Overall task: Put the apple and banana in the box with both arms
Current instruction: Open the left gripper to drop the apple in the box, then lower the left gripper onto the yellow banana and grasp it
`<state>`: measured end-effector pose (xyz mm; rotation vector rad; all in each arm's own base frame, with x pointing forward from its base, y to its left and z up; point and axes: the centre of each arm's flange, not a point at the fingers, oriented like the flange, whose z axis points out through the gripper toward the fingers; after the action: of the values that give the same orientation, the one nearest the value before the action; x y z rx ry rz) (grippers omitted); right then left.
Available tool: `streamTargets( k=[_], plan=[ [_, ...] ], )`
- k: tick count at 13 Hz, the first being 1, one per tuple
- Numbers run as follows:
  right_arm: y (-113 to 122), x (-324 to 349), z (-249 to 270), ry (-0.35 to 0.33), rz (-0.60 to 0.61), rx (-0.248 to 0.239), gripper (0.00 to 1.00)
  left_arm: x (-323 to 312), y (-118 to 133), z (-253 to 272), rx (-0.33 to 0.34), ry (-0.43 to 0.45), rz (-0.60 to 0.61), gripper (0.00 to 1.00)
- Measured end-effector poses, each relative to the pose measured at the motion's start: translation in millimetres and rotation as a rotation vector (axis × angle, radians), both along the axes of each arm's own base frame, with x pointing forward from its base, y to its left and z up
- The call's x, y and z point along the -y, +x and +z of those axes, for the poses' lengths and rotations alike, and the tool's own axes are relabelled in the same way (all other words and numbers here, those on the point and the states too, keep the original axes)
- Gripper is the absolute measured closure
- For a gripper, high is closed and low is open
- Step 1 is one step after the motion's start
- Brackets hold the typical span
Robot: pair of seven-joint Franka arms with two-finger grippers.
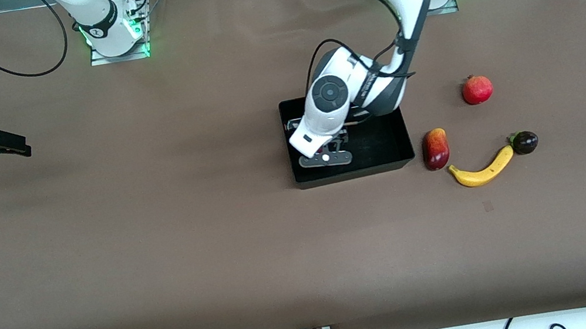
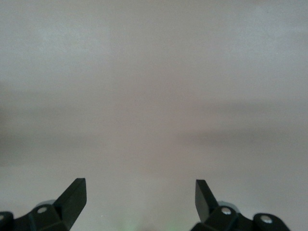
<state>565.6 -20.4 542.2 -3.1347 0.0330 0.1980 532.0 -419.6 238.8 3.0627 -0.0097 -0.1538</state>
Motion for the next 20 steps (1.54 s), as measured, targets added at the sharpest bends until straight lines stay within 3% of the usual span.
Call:
streamTargets(
  k=[3,6,9,11,14,16,20],
  plan=[
    [0,0,0,0.000,0.000,0.000,0.00,-92,49,62,-0.018,-0.004,-0.072,0.00],
    [0,0,0,0.000,-0.001,0.000,0.00,-225,88,76,-0.004,-0.044,-0.274,0.00],
    [0,1,0,0.000,-0.002,0.000,0.00,-309,100,55,0.022,-0.073,-0.520,0.00],
    [0,1,0,0.000,-0.002,0.000,0.00,-346,106,35,0.082,-0.029,-0.714,0.00],
    [0,1,0,0.000,-0.002,-0.001,0.00,-383,113,5,0.122,0.020,-0.899,0.00],
    [0,1,0,0.000,-0.002,-0.001,0.00,-402,117,-12,0.143,0.043,-0.964,0.00],
    [0,1,0,0.000,-0.002,-0.002,0.00,-410,113,-42,0.111,0.035,-0.981,0.00]
  ],
)
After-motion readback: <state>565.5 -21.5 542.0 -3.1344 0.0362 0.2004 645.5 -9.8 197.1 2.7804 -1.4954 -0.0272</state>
